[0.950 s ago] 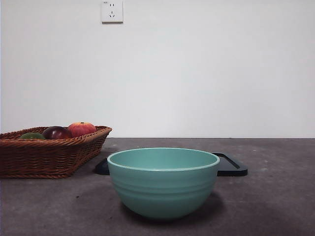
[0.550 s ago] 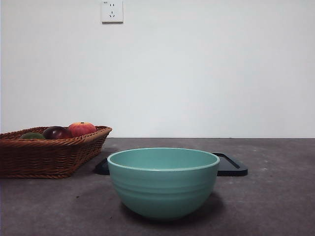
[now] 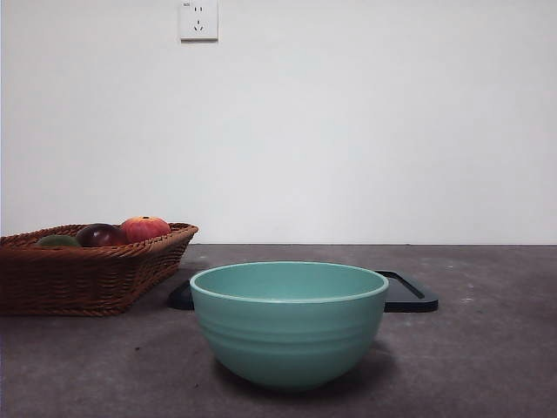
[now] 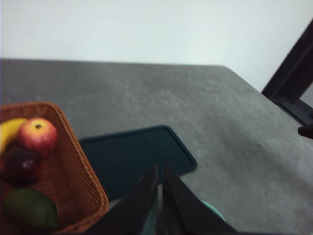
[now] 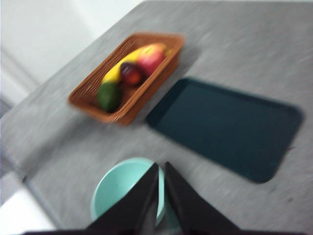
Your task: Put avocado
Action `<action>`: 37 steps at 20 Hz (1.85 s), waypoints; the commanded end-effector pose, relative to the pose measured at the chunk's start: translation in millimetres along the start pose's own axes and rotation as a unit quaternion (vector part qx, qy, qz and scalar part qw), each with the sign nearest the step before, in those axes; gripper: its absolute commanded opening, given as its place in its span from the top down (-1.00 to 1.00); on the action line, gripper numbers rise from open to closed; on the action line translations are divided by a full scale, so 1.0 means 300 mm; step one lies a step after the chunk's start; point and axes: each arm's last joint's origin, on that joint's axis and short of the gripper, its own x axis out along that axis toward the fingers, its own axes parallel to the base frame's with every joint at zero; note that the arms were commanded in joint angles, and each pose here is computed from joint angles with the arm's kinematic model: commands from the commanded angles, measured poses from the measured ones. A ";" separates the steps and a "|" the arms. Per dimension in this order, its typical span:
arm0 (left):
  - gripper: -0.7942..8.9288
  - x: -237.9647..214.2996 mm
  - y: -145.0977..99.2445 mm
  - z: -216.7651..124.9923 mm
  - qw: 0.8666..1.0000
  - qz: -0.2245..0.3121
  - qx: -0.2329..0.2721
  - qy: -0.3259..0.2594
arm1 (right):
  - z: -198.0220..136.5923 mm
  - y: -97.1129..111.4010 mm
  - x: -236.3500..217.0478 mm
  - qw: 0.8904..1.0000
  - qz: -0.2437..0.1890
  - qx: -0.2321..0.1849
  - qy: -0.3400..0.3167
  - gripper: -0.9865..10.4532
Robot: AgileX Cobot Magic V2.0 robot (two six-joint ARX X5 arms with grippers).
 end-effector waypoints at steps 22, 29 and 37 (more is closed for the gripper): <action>-0.28 -0.013 -0.007 -0.041 0.997 -0.009 0.004 0.079 | -0.023 0.031 -0.034 1.000 -0.012 -0.002 0.023 -0.23; -0.38 -0.012 -0.007 -0.039 0.997 -0.010 0.007 0.076 | -0.019 0.031 -0.034 1.000 -0.011 -0.006 0.017 -0.24; -0.31 0.098 0.059 -0.043 0.987 0.045 -0.051 0.149 | -0.013 0.032 -0.034 1.000 -0.010 -0.011 0.008 -0.24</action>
